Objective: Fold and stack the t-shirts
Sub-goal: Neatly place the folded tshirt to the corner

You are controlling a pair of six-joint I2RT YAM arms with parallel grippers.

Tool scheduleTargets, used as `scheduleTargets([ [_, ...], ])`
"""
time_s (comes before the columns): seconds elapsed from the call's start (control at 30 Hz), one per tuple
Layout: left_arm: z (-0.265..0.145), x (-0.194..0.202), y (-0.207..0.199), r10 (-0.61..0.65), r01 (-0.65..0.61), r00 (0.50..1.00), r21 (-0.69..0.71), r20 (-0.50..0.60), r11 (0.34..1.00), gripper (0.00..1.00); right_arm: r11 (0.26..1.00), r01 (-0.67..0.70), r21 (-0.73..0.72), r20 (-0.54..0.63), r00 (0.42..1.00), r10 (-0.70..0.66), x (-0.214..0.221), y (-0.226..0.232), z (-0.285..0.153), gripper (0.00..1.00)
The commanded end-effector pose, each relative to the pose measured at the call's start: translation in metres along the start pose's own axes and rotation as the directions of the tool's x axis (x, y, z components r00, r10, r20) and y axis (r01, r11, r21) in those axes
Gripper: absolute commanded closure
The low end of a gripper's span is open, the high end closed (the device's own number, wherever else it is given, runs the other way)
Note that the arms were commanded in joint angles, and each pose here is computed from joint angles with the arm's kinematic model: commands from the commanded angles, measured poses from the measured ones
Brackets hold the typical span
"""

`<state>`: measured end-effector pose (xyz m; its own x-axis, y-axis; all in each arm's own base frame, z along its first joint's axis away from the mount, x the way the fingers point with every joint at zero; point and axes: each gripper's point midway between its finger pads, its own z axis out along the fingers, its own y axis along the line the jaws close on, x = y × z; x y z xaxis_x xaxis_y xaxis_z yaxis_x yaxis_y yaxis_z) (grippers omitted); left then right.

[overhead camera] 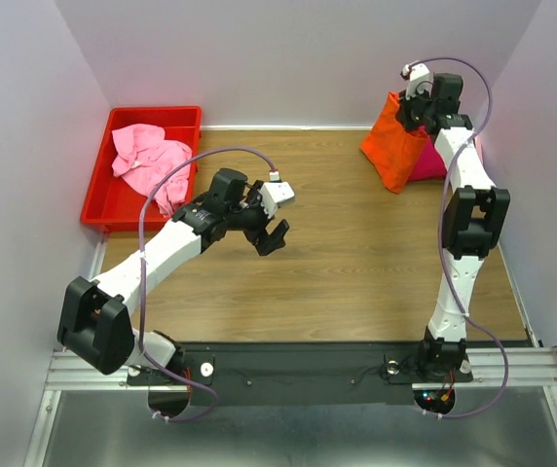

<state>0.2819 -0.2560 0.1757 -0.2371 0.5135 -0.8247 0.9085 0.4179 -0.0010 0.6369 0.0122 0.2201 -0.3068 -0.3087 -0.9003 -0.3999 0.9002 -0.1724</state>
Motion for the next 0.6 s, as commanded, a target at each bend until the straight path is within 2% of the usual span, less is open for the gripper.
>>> scheduleTargets([
  [0.0,-0.009,-0.011,0.001,0.010,-0.009,0.999,-0.017,0.039,1.000,0.01,0.997,0.041,0.060,0.120,0.992,-0.048,-0.061,-0.017,-0.029,0.99],
  [0.37,-0.007,-0.010,0.001,0.014,-0.014,0.999,-0.014,0.034,1.000,0.01,0.992,0.035,0.119,0.205,0.977,-0.059,-0.101,-0.041,-0.053,0.99],
  [0.57,-0.007,-0.010,0.001,0.016,-0.016,0.999,-0.011,0.029,1.000,0.01,0.989,0.034,0.143,0.208,0.976,-0.064,-0.101,-0.054,-0.056,0.99],
])
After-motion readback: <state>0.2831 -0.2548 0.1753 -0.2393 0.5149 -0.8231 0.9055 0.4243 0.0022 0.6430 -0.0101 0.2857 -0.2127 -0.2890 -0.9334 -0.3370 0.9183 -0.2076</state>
